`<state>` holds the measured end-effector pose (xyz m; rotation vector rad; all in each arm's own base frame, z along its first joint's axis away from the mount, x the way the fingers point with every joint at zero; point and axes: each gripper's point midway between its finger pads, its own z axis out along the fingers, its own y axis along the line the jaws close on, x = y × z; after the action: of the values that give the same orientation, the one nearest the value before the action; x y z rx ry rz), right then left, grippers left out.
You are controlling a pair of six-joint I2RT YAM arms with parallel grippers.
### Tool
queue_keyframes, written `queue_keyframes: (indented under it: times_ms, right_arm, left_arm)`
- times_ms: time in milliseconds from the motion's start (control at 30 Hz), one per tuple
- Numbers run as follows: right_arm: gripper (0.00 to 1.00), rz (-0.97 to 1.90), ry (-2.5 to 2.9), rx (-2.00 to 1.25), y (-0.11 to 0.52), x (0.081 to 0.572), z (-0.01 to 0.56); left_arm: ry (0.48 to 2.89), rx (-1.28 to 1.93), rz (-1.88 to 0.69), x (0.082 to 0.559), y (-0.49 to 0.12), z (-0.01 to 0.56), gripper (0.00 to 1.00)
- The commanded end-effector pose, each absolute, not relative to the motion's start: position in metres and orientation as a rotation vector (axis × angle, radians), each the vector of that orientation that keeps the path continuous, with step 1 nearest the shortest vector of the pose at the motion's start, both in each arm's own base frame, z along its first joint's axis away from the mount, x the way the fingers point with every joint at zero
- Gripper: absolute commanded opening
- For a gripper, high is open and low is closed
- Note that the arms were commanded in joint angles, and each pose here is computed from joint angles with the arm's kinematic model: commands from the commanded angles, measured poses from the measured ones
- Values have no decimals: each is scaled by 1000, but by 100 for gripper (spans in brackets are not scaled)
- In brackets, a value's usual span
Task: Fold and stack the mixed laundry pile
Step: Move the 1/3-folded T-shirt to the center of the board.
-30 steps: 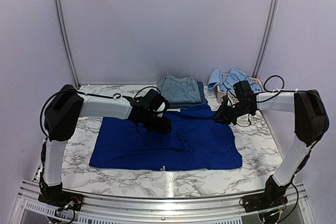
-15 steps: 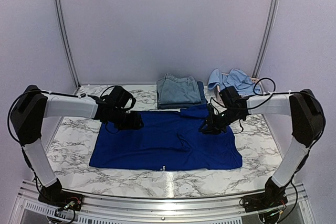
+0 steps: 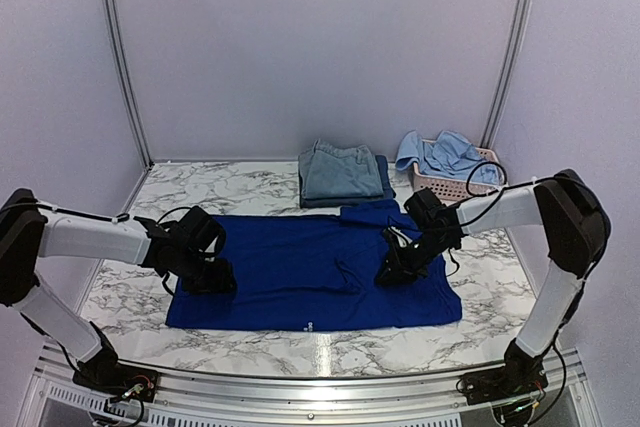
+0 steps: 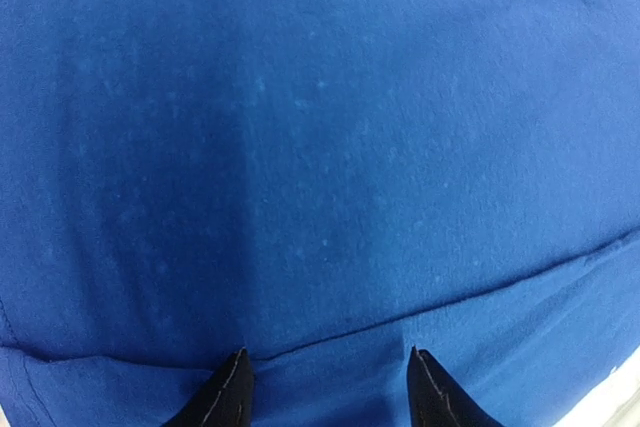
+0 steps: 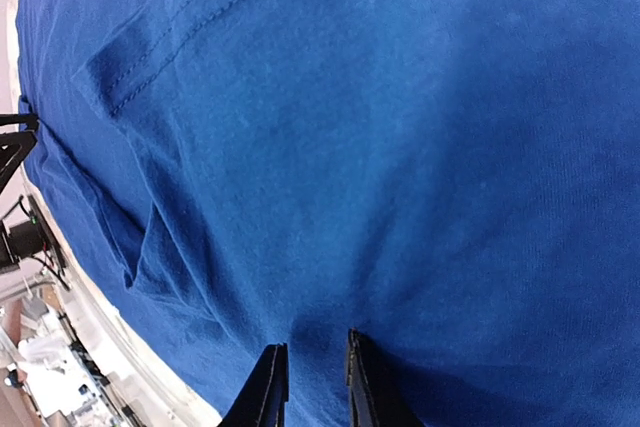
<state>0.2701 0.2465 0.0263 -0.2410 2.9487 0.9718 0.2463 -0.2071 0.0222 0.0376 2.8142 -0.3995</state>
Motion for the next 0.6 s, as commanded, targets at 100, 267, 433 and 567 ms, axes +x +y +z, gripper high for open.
queue_keyframes:
  times_ms: [100,267,433,567]
  right_arm:
    - [22,872,3132,-292,231,198,4]
    - [30,986,3030,-333,244,200,45]
    - [41,908,2822,-272,221,279,91]
    - [41,769,2769,-140,181,346,101]
  left_arm:
    - [3010,-4,-303,164,-182,-8,53]
    - [2936,-16,-420,175,-188,20,61]
    - [2782,-7,-488,235,-185,78,72]
    - [2704,-96,-475,284,-167,106,75]
